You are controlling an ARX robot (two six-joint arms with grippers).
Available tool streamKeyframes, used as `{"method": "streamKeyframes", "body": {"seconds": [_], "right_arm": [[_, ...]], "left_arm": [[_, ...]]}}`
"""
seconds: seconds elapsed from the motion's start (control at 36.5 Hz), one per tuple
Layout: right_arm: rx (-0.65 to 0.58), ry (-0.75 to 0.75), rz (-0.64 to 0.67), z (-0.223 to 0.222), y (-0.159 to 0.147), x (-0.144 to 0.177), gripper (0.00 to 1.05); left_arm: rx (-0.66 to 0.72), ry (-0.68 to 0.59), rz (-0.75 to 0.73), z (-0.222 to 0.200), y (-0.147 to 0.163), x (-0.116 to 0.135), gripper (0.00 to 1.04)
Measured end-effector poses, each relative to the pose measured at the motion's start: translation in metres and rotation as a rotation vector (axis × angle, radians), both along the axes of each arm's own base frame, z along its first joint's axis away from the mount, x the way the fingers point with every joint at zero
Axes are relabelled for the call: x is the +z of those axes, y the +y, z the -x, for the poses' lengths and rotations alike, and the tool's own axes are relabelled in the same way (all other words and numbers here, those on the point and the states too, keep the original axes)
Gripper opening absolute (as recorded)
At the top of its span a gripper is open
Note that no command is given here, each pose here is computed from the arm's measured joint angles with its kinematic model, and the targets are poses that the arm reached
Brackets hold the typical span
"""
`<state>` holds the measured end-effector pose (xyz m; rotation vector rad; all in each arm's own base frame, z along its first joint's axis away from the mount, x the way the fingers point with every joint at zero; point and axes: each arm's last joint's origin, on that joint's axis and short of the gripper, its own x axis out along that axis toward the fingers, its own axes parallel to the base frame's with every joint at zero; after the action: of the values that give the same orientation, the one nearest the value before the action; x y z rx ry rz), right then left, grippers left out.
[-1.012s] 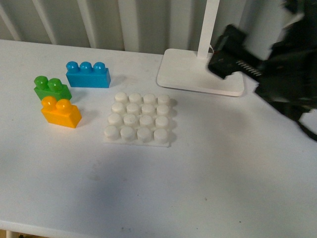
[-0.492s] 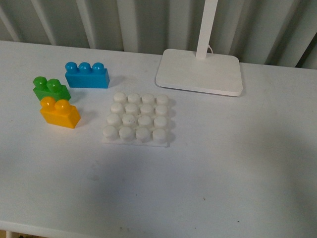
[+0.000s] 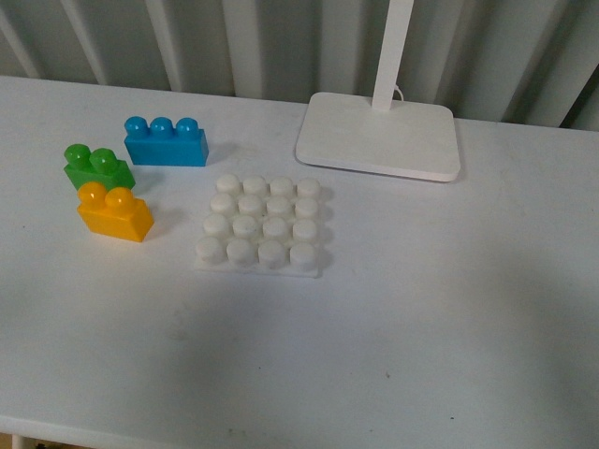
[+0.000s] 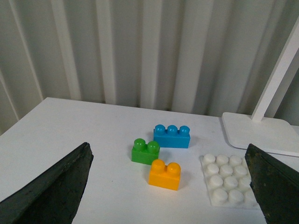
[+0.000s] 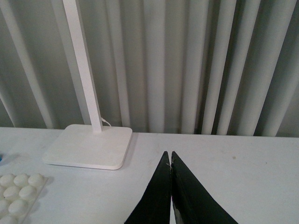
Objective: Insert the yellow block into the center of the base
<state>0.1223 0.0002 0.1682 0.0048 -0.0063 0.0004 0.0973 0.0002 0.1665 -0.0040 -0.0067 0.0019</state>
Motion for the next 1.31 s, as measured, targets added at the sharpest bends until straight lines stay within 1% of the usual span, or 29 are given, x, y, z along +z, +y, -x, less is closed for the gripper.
{"method": "streamKeyframes", "body": {"seconds": [0.68,0.79,0.88,1.26,1.29,1.31], "right_arm": [[0.001,-0.002,0.0,0.014,0.0,0.0,0.01],[0.003,0.034,0.001,0.022,0.0,-0.005,0.01],[0.003,0.002,0.001,0.024,0.0,-0.003,0.01],[0.003,0.003,0.001,0.025,0.0,-0.003,0.01],[0.003,0.003,0.001,0.025,0.0,-0.003,0.01],[0.002,0.003,0.001,0.025,0.0,-0.003,0.01]], "left_arm": [[0.0,0.0,0.0,0.0,0.0,0.0,0.98],[0.0,0.0,0.0,0.0,0.0,0.0,0.98],[0.0,0.0,0.0,0.0,0.0,0.0,0.98],[0.0,0.0,0.0,0.0,0.0,0.0,0.98],[-0.019,0.039,0.022,0.0,0.0,-0.001,0.98],[-0.06,0.137,0.059,-0.001,-0.001,-0.001,0.98]]}}
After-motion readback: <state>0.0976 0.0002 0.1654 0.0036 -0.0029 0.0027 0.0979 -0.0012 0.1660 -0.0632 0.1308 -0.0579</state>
